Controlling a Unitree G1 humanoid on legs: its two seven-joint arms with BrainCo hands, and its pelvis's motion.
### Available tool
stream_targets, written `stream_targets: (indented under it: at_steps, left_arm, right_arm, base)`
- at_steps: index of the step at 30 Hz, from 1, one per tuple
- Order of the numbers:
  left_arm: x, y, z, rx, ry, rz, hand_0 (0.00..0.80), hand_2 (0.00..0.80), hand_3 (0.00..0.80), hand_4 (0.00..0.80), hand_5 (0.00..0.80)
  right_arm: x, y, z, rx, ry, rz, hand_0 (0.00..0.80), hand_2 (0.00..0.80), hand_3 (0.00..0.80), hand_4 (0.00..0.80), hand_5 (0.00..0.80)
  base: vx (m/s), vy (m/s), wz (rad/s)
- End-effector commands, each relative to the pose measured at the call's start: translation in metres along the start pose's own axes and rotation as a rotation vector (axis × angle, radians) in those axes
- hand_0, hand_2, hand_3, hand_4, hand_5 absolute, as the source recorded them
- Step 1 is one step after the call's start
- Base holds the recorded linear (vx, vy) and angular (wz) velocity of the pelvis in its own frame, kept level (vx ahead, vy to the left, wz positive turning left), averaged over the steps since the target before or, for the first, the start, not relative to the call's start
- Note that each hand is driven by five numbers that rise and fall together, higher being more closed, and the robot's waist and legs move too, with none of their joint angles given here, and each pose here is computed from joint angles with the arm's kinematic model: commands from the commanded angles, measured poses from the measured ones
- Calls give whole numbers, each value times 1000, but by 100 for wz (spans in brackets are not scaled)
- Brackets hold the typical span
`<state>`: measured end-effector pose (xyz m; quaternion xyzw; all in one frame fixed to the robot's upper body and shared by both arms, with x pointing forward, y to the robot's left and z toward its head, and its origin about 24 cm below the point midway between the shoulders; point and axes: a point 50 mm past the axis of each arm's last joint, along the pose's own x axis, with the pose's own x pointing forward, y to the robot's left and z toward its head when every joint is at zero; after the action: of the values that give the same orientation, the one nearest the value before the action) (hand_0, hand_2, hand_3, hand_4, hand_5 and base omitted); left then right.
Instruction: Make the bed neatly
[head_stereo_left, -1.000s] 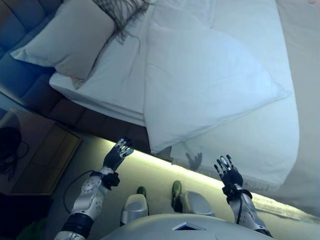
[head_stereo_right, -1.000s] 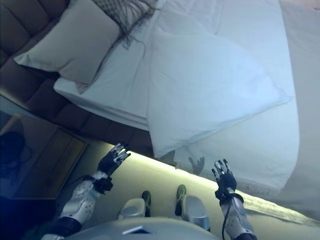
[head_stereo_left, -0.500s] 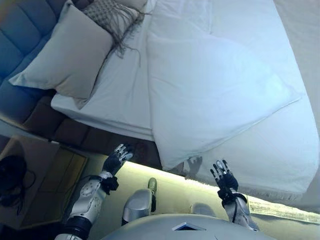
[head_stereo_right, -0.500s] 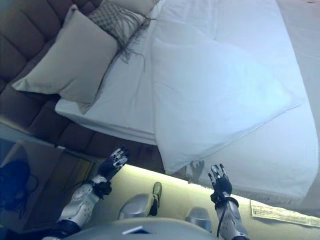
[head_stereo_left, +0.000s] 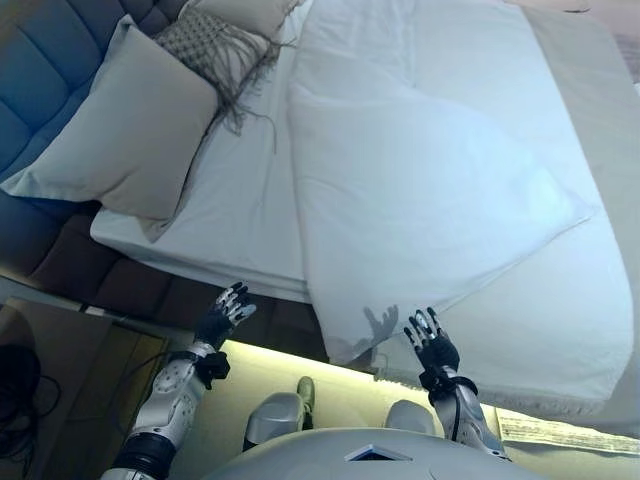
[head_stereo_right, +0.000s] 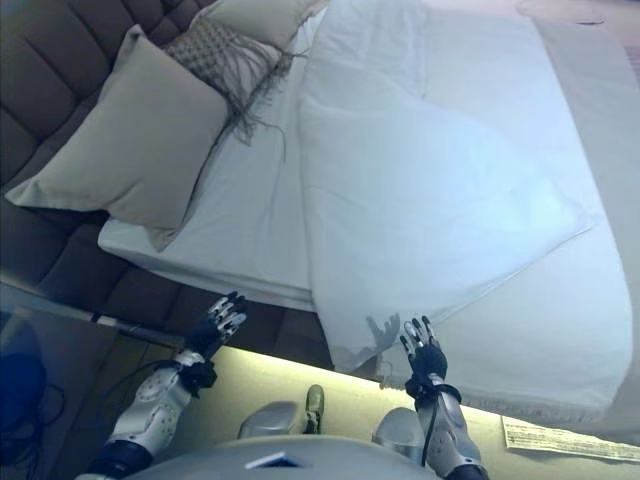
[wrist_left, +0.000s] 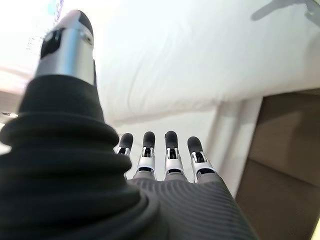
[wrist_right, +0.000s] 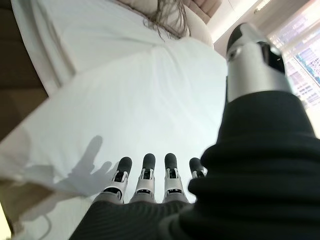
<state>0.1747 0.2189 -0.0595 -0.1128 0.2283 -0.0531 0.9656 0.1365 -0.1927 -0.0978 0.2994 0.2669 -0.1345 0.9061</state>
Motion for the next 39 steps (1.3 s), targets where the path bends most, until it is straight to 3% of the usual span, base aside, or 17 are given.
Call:
stream_targets:
  at_steps: [1,6,10,17,20,26,39]
  left_arm:
    - [5,-6,35,75,-160,-33,0,0,0,0,0]
    - [7,-1,37,145,-162,-27,0,0,0,0,0]
    - [16,-9,51,338,-206,-70,0,0,0,0,0]
    - [37,-43,88,759,-411,-46,0,0,0,0,0]
    - [52,-58,94,767,-451,-20,0,0,0,0,0]
    - [71,-96,124,821,-659,-8,0,0,0,0,0]
    - [73,-148,191,1213,-1117,162,0,0,0,0,0]
  right_arm:
    - [5,3,24,-15,-93,65,0,0,0,0,0]
    - [2,2,18,-28,-49,64,0,0,0,0,0]
    - [1,-2,19,-27,-49,67,0,0,0,0,0]
    - [15,5,35,-68,-74,27,0,0,0,0,0]
    - [25,5,47,-127,-97,21,0,0,0,0,0]
    - [54,25,103,-148,-269,28,0,0,0,0,0]
    - [62,47,112,-52,-334,97,0,0,0,0,0]
  base:
    - [76,-201,24]
    - [83,-216,8]
    - [30,-238,-1]
    - [-18,-144,10]
    - [-90,16,10]
    - [-235,156,-4]
    - [-80,-44,-6]
